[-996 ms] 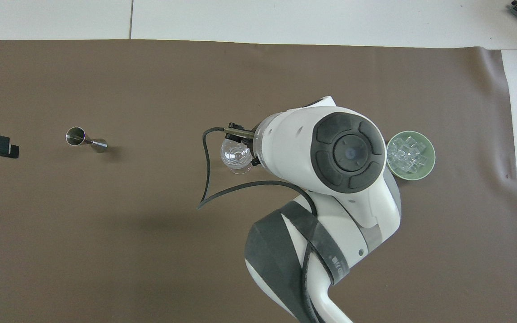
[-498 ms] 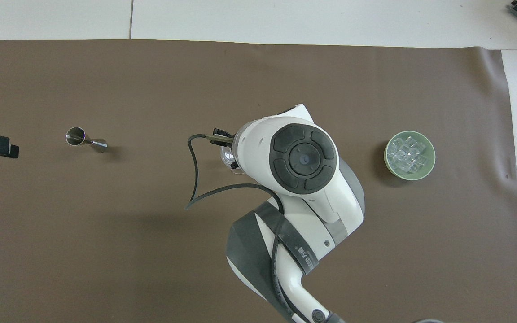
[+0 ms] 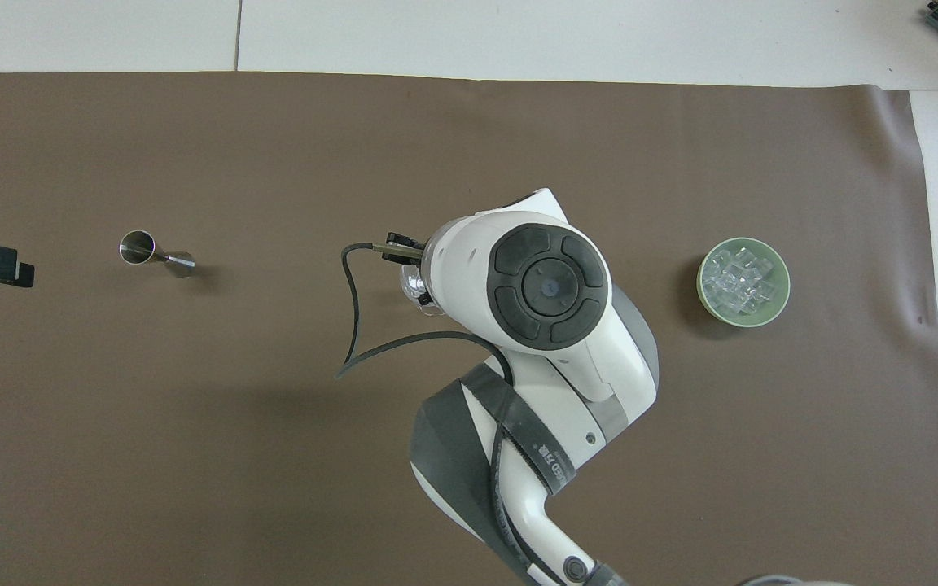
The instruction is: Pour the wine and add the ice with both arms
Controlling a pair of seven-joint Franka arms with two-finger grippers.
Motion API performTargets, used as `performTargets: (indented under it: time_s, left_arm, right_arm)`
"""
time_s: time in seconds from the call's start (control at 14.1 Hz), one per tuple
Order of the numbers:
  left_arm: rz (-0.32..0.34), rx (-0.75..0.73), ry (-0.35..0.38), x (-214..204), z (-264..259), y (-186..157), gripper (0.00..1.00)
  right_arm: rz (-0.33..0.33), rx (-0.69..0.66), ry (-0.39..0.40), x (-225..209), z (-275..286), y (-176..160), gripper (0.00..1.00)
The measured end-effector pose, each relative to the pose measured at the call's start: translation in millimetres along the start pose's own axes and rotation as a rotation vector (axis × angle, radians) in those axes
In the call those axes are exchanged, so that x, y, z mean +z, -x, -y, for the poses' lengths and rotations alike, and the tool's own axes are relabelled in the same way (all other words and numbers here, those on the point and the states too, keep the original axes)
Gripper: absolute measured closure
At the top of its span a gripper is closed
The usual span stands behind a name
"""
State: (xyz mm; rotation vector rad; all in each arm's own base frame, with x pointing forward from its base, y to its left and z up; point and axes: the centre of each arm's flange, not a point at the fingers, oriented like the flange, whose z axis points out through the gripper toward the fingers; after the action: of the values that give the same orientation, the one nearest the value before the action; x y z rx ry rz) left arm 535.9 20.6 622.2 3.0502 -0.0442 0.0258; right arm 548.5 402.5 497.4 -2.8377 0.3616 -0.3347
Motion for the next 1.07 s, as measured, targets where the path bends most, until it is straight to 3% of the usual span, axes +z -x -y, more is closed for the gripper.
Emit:
performTargets:
  time_s: [0.64,0.78,0.93,1.07]
  left_arm:
    - [0.000,0.000,0.000,0.0,0.0,0.0,0.00]
    - [0.000,0.000,0.000,0.0,0.0,0.0,0.00]
    - [0.000,0.000,0.000,0.0,0.0,0.0,0.00]
    - [0.000,0.000,0.000,0.0,0.0,0.0,0.00]
  right_arm:
    - [0.016,0.001,0.017,13.3,-3.7,2.1,0.73]
    - [0.016,0.001,0.017,13.3,-3.7,2.1,0.68]
    - [0.016,0.001,0.018,13.3,-3.7,2.0,0.53]
    - [0.014,0.003,0.016,12.2,-3.1,1.6,0.52]
